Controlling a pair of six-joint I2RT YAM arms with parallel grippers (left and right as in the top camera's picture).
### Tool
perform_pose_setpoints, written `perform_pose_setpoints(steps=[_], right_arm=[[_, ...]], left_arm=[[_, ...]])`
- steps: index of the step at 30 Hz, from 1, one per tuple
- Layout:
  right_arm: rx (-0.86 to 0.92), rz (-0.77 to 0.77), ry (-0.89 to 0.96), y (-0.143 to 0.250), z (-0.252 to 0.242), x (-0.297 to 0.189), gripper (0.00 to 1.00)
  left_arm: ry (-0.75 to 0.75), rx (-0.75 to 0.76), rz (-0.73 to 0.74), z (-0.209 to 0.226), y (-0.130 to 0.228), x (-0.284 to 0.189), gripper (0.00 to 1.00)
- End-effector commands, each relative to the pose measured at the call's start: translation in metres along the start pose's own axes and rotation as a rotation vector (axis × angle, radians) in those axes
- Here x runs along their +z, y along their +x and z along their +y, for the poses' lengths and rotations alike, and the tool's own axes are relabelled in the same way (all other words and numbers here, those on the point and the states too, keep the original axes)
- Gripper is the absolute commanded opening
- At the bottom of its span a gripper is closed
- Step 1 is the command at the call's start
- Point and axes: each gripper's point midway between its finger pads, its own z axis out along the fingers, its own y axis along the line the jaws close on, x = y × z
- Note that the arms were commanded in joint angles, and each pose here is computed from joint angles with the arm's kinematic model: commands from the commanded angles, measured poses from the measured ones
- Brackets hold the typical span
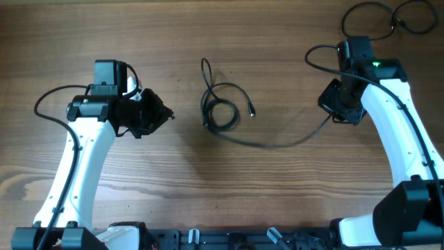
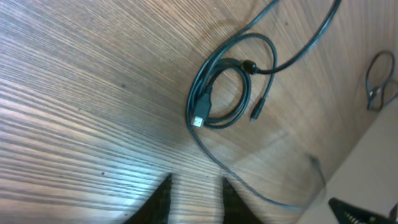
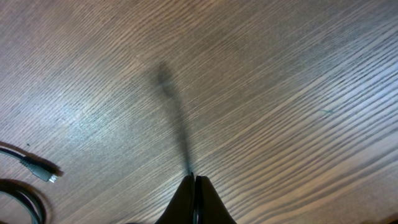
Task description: Untangle cables
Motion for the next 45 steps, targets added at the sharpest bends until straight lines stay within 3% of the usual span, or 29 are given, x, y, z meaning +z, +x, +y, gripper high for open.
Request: perform_pose_setpoints(steps=[1, 4, 8, 9, 10, 13, 18, 21, 22, 26, 29, 32, 33, 37, 42, 45], right_arm=[[-0.014, 0.04, -0.063, 0.003, 0.012, 0.005, 0.04], [-0.162, 0.178, -0.38, 0.027, 0.066, -0.01, 0.04], [-0.191, 0.206, -0.405, 0.034, 0.069, -0.013, 0.07], [-0.229, 0.209, -0.404, 0.038, 0.069, -0.013, 0.18], [-0.271, 0.212, -0.403, 0.043, 0.071, -0.013, 0.38], [-0.366, 0.169, -0.351, 0.057, 0.082, -0.002, 0.7], [-0.477, 0.004, -0.216, 0.05, 0.114, 0.041, 0.98], [-0.547, -0.074, -0.103, 0.027, 0.12, 0.088, 0.94], [-0.555, -0.071, -0.095, 0.025, 0.122, 0.101, 0.87], [-0.593, -0.043, -0.114, 0.029, 0.132, 0.13, 0.81], [-0.589, -0.047, -0.119, 0.028, 0.135, 0.133, 0.5], [-0.59, -0.021, -0.157, 0.034, 0.14, 0.131, 0.1], [-0.591, -0.01, -0.185, 0.036, 0.145, 0.127, 0.04], [-0.6, 0.027, -0.378, 0.045, 0.174, 0.082, 0.04], [-0.634, 0.117, -0.791, 0.086, 0.196, -0.04, 0.04], [-0.529, 0.078, -0.873, 0.083, 0.194, -0.089, 0.04]], left_arm=[[-0.013, 0.007, -0.029, 0.002, -0.005, -0.005, 0.6], [-0.012, 0.008, -0.03, 0.002, -0.005, -0.005, 0.67], [-0.015, 0.006, -0.027, 0.003, -0.004, -0.004, 0.7], [-0.014, 0.006, -0.028, 0.002, -0.004, -0.004, 0.71], [-0.014, 0.007, -0.028, 0.002, -0.004, -0.004, 0.72], [-0.012, 0.008, -0.03, 0.002, -0.005, -0.005, 0.72], [-0.012, 0.008, -0.03, 0.002, -0.005, -0.005, 0.73], [-0.012, 0.008, -0.029, 0.002, -0.005, -0.005, 0.73], [-0.013, 0.007, -0.028, 0.002, -0.005, -0.004, 0.73], [-0.013, 0.007, -0.028, 0.002, -0.005, -0.005, 0.73], [-0.011, 0.008, -0.031, 0.002, -0.005, -0.005, 0.73], [-0.01, 0.01, -0.033, 0.001, -0.006, -0.005, 0.73], [-0.01, 0.01, -0.033, 0.001, -0.006, -0.005, 0.73], [-0.009, 0.01, -0.033, 0.001, -0.006, -0.005, 0.73], [-0.009, 0.01, -0.033, 0.001, -0.006, -0.005, 0.72], [-0.011, 0.008, -0.027, 0.002, -0.005, -0.004, 0.68]])
